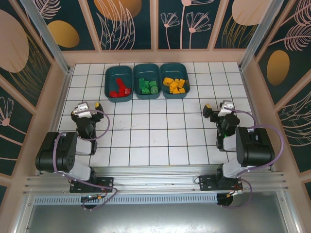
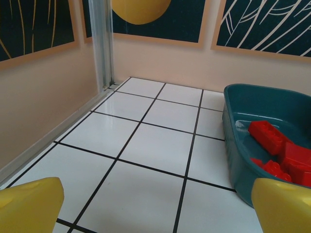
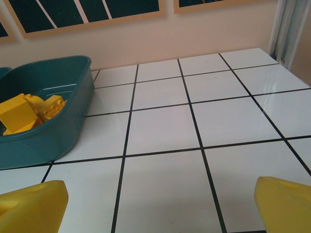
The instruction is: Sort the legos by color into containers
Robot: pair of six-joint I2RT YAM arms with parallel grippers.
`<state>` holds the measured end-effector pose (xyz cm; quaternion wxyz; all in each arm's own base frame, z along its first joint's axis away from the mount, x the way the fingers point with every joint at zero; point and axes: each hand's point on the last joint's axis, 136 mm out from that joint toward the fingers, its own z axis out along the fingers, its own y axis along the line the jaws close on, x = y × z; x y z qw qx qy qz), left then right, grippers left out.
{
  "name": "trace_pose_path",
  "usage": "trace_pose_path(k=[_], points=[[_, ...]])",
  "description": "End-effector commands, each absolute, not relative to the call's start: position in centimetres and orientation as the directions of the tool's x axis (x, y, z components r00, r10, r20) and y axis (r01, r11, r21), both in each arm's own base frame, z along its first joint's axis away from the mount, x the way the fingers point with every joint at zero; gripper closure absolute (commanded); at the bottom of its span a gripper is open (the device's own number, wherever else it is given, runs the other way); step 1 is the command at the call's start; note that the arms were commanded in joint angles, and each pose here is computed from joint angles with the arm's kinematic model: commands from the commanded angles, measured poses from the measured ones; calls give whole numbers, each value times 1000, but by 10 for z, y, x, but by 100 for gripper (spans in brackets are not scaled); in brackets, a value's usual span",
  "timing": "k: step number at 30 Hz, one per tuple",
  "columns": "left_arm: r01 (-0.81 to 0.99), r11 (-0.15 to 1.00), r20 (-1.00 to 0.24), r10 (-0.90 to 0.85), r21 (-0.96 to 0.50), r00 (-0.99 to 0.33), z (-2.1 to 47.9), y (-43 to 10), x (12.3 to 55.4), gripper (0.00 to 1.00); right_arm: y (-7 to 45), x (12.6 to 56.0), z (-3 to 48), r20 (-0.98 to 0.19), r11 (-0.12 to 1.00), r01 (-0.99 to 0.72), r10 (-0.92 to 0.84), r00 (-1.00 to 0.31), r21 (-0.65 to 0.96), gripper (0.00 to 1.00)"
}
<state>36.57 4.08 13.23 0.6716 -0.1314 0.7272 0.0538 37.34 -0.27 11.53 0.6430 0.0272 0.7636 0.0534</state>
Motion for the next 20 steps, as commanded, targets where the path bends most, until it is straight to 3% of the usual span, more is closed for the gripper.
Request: trace_pose_path(k=[1,9,11,20], points=[[-258,961,-993,-112,-96,-47,138,40,368,2,-5,378,122,-983,993,-6,112,-148,114,1],[-253,963,-993,-110,-94,-49,138,39,368,1,-4,377,121,-984,994,2,104,-147,105,1],[-138,989,-992,-71,-56,-102,134,19,379,1,-5,378,121,-984,994,3,104,-147,105,1],[-133,989,-993,-70,-57,-92,135,19,378,1,-4,377,121,-983,994,2,104,-149,105,1]])
